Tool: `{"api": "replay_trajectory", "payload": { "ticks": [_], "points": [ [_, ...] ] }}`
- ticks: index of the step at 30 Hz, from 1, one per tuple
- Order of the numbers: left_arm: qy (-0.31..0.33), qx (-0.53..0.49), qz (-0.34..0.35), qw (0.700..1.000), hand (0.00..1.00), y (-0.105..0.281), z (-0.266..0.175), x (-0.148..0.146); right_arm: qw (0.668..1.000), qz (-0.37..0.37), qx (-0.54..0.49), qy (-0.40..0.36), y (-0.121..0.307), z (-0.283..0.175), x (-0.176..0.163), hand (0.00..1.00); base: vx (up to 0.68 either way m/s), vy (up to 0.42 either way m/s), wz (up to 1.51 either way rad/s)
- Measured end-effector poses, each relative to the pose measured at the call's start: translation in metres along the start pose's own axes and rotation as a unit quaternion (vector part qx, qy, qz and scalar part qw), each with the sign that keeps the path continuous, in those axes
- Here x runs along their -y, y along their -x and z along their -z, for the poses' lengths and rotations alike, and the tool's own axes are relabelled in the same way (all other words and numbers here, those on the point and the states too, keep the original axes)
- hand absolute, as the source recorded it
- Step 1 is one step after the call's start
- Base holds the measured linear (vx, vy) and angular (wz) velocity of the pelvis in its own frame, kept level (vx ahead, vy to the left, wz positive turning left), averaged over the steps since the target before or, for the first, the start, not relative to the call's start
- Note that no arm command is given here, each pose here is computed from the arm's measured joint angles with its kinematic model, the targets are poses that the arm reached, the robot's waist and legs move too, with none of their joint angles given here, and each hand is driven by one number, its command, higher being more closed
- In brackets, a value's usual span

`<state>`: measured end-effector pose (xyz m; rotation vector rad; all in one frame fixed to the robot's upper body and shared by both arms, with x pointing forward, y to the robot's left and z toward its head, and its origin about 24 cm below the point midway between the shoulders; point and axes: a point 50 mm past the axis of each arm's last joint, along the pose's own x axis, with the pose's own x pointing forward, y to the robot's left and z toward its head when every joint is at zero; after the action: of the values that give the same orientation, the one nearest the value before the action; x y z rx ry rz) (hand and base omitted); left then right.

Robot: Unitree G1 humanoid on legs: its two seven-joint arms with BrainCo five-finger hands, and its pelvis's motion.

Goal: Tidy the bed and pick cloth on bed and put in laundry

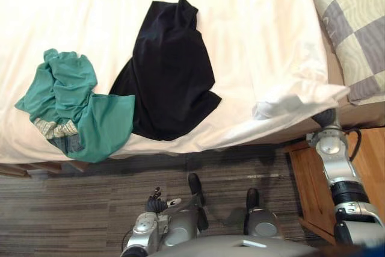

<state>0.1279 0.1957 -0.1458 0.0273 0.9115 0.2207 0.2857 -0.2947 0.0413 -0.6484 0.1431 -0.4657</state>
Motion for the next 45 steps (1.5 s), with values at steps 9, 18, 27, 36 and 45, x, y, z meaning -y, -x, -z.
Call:
{"api": "replay_trajectory", "payload": {
  "ticks": [9,18,27,36,45],
  "points": [
    [0.017,-0.022,-0.017,0.999,0.0,0.006,0.017,-0.009,0.997,0.045,-0.059,-0.036,0.003,0.026,0.025,0.0,0.04,-0.006,-0.14],
    [0.035,-0.041,-0.028,0.998,0.0,0.007,0.023,-0.012,0.968,0.216,-0.081,-0.101,0.002,0.031,0.095,0.0,0.04,-0.001,-0.02],
    [0.037,-0.057,-0.026,0.997,0.0,0.008,0.029,-0.009,0.945,0.272,-0.044,-0.176,0.003,0.012,0.113,1.0,0.01,-0.001,0.01],
    [0.03,-0.058,-0.026,0.998,0.0,0.008,0.028,-0.011,0.91,0.185,0.012,-0.371,-0.017,-0.025,0.079,1.0,0.0,0.01,0.16],
    [0.037,-0.024,-0.026,0.999,0.0,0.002,0.01,-0.009,0.744,0.18,0.13,-0.63,-0.055,-0.124,0.097,1.0,-0.02,0.029,0.11]
  ]
}}
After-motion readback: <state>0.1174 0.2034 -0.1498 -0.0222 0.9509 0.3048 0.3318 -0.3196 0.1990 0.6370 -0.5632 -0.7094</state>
